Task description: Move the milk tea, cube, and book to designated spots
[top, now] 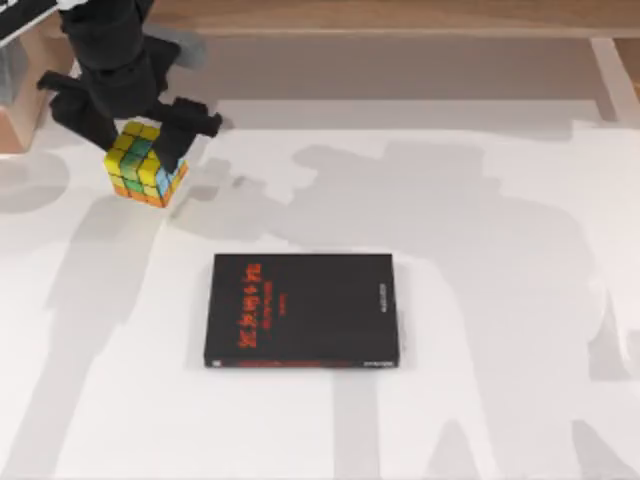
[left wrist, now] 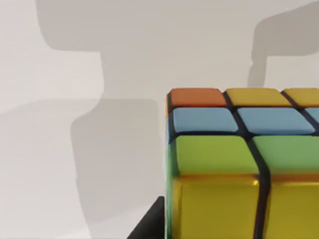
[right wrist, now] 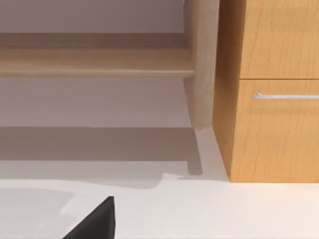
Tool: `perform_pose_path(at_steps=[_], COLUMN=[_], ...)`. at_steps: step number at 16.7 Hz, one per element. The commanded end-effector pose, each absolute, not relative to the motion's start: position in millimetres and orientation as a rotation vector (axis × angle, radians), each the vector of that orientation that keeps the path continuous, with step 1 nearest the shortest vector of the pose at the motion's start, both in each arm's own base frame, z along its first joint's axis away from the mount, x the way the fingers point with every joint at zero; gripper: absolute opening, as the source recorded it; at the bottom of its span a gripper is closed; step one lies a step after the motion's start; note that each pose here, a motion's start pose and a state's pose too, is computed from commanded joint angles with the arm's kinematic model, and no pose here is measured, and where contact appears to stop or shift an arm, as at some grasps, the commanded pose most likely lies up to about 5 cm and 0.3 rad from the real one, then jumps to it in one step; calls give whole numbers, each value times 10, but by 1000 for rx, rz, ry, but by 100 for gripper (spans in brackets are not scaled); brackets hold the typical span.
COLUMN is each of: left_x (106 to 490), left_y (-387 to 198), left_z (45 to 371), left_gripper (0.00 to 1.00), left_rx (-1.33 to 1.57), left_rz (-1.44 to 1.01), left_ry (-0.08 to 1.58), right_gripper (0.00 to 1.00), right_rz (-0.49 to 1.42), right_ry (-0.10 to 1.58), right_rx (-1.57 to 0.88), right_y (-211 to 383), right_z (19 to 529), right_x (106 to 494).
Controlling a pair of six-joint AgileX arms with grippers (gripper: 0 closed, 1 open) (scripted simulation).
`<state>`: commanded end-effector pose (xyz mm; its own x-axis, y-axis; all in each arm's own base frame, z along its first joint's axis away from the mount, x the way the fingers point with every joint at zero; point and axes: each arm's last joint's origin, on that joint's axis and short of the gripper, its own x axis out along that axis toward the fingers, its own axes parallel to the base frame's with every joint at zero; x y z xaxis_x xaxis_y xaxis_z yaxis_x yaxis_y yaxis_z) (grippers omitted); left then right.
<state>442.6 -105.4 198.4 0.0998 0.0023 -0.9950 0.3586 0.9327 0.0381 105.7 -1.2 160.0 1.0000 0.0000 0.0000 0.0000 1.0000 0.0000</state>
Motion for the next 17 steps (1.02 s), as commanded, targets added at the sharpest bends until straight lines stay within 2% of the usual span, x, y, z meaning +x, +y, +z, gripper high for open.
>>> perform_pose_path(at_steps=[3, 10, 14, 17], left_x=[4278, 3796, 3571, 3517], left_y=[-1221, -1462, -1434, -1345], left_z=[2377, 3339, 3710, 3857], left_gripper=[0, 0, 0, 0], left_rx=[327, 271, 168, 88], left_rz=[-259, -199, -145, -91], left_ry=[1259, 660, 352, 174], right_gripper=[100, 100, 100, 100], right_rz=[0, 0, 0, 0], right_ry=[0, 0, 0, 0], right_rx=[0, 0, 0, 0], right_y=[-12, -12, -12, -12], right_z=[1600, 1600, 1600, 1600], right_x=[1057, 1057, 1057, 1057])
